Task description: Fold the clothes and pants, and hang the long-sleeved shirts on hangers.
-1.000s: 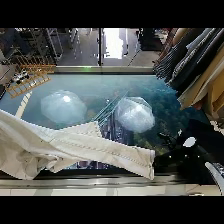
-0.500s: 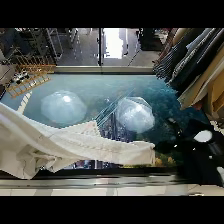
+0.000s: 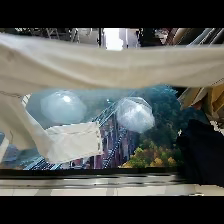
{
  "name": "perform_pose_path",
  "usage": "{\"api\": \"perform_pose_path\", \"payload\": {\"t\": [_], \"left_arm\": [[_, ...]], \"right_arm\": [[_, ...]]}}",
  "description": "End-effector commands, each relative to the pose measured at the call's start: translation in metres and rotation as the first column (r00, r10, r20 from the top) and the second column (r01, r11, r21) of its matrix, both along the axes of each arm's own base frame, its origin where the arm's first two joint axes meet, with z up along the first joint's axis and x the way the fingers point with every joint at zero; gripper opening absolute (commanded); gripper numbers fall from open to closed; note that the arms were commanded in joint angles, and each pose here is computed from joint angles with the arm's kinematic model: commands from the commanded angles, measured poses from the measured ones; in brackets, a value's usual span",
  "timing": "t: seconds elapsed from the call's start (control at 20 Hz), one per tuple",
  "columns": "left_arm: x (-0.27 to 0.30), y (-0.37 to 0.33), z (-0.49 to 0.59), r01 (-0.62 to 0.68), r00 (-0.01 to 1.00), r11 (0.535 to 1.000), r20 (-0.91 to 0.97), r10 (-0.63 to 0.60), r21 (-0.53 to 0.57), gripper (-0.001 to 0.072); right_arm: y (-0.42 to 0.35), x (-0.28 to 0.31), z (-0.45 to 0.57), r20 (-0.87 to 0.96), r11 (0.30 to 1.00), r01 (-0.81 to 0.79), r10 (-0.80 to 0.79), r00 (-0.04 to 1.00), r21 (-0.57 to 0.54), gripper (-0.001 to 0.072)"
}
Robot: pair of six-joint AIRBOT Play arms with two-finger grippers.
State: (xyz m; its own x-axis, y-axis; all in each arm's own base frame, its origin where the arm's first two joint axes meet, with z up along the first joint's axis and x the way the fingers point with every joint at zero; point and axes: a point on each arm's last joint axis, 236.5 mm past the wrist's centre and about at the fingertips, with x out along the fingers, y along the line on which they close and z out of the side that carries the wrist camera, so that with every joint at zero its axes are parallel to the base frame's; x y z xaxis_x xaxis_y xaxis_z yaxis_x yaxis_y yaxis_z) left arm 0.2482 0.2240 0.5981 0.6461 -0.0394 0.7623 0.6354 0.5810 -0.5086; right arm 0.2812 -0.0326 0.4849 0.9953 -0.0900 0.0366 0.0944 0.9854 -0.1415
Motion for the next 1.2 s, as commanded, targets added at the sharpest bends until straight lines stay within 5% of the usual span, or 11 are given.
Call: {"api": "perform_pose_path", "payload": {"t": [0.0,0.1,0.25,0.5,0.7,1.15], "left_arm": [[-0.058,0.035,0.019,-0.238,0.969,0.971,0.063,0.238,-0.004,0.0017],[-0.043,0.080,-0.028,-0.425,0.881,0.903,-0.197,0.430,0.068,0.0018],[-0.013,0.117,-0.096,-0.488,0.731,0.860,-0.470,0.494,0.145,0.0018],[0.048,0.106,-0.178,-0.311,0.610,0.913,-0.682,0.404,0.262,0.0018],[0.062,0.119,-0.239,-0.246,0.463,0.919,-0.795,0.392,0.309,0.0018],[0.137,0.124,-0.345,-0.060,0.384,0.978,-0.900,0.205,0.197,0.0018]], "right_arm": [[-0.020,-0.052,0.076,0.207,0.989,0.143,-0.131,0.970,-0.044,0.0033],[-0.030,-0.040,0.053,0.111,0.986,0.165,-0.161,0.981,-0.020,0.0033],[-0.016,0.005,-0.031,-0.224,0.995,0.070,-0.053,0.973,0.066,0.0033],[0.048,0.041,-0.150,-0.549,0.946,-0.156,0.294,0.782,0.284,0.0033],[0.047,0.047,-0.241,-0.690,0.929,-0.088,0.327,0.645,0.358,0.0033],[0.033,0.106,-0.334,-0.661,0.877,0.046,0.326,0.675,0.479,0.0033]]}}
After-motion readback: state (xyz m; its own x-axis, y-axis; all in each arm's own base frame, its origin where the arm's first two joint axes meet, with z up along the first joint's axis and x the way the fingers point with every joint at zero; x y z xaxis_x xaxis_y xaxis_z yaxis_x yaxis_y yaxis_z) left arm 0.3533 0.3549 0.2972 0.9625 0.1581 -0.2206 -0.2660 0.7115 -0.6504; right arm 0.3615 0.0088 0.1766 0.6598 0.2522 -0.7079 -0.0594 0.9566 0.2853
